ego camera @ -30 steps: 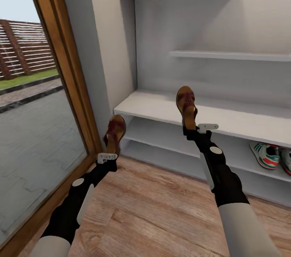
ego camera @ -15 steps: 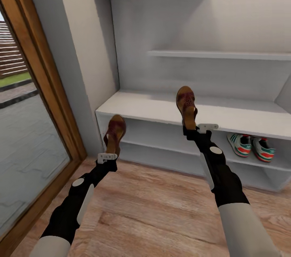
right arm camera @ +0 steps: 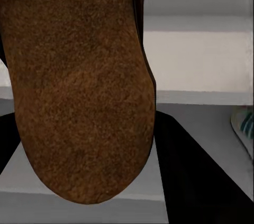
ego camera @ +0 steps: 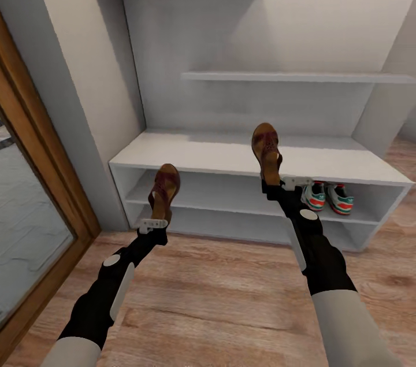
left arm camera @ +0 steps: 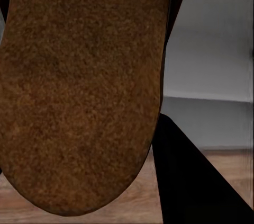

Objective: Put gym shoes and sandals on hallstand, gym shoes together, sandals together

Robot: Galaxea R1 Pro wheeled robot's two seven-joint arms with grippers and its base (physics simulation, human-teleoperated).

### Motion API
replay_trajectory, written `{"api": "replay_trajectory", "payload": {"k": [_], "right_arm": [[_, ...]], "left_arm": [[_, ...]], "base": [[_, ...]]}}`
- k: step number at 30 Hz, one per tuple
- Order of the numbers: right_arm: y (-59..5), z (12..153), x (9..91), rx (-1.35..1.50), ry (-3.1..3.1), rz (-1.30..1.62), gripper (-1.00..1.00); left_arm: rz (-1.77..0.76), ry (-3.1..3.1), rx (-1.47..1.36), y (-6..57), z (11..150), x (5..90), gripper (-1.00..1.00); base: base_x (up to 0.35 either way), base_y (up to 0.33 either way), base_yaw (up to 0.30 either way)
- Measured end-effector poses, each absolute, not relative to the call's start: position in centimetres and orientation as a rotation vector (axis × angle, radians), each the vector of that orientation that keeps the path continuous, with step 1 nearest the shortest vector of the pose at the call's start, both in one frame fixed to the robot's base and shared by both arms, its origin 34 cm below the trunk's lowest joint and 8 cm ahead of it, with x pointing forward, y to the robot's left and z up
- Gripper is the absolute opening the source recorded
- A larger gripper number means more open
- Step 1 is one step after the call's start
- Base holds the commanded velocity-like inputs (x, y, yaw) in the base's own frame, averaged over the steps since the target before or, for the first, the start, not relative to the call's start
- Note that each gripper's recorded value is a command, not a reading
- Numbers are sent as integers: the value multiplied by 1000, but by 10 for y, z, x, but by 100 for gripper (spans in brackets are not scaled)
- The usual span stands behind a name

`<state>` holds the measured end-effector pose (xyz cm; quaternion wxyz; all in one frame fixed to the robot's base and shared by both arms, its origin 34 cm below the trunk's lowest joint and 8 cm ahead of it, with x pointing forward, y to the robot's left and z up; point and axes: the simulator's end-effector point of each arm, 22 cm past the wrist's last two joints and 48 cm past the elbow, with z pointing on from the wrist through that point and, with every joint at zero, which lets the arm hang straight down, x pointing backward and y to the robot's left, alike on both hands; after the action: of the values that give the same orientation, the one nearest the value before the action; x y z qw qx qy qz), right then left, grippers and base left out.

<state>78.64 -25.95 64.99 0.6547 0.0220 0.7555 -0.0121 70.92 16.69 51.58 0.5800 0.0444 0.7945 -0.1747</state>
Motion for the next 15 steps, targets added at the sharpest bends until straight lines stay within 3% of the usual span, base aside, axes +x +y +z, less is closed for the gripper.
{"api": "replay_trajectory", "payload": {"k": [6, 15], "right_arm": [[-260, 650, 786, 50, 1714, -27, -100], [-259, 650, 786, 50, 1713, -28, -100]], "left_arm": [[-409, 1857, 104, 167, 515, 709, -100], [-409, 1858, 105, 166, 515, 709, -100]], "base": [[-241, -157, -171], [-204, -212, -19]]}}
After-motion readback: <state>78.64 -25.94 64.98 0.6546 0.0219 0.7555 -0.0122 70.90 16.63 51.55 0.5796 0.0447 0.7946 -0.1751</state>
